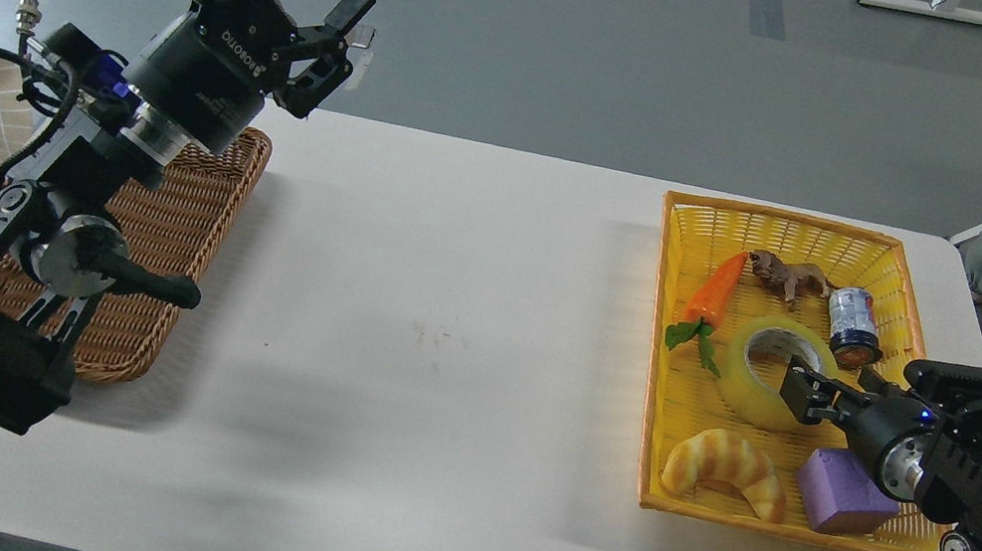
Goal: Place and transfer tape with both arms
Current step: 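Grasp the yellow tape roll with the right gripper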
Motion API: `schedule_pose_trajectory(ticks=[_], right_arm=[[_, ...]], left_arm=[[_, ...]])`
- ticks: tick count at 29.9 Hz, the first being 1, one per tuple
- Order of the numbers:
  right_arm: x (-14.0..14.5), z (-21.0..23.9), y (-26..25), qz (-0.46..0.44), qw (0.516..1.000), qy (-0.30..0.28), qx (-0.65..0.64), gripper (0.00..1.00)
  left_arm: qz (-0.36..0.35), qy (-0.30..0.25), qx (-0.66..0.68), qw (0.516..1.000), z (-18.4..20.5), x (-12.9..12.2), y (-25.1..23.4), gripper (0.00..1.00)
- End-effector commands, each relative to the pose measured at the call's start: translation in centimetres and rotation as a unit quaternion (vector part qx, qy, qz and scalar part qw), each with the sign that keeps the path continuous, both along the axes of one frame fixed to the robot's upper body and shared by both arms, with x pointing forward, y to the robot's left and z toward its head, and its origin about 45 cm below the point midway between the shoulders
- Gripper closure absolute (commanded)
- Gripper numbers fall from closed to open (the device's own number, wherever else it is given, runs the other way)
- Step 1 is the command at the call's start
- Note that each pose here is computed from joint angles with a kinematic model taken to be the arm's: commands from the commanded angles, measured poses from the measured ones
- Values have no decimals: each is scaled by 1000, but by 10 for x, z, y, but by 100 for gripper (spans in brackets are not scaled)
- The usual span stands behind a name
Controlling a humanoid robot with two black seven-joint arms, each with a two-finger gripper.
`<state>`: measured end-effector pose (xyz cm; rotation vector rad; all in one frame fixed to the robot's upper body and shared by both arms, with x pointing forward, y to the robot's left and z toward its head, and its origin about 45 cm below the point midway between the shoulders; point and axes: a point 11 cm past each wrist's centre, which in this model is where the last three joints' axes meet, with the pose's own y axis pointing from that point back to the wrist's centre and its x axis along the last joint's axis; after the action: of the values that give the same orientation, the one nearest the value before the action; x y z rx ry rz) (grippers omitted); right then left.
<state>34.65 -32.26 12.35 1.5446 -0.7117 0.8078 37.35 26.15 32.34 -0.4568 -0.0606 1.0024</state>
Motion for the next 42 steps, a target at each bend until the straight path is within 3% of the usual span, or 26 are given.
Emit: schedule_pose_trajectory(ticks=[1, 8, 17, 39, 42], right_arm=[[6, 0, 1, -5, 1000, -9, 4, 21], [5, -4, 7, 0, 1000, -5, 4, 26], [5, -1, 5, 5, 1000, -19, 8, 52], [-3, -6, 1, -2, 1000, -21, 8, 52], [-3, -6, 1, -2, 1000, -21, 8, 59]], left_arm=[[-2, -1, 2, 1000, 1, 0, -1, 2], [1, -3, 8, 1000, 3, 0, 4, 2], [2, 0, 11, 1000, 1, 1, 5, 2], [5, 0, 20, 1000, 3, 1, 9, 2], [6, 0, 23, 1000, 3, 1, 11, 2]])
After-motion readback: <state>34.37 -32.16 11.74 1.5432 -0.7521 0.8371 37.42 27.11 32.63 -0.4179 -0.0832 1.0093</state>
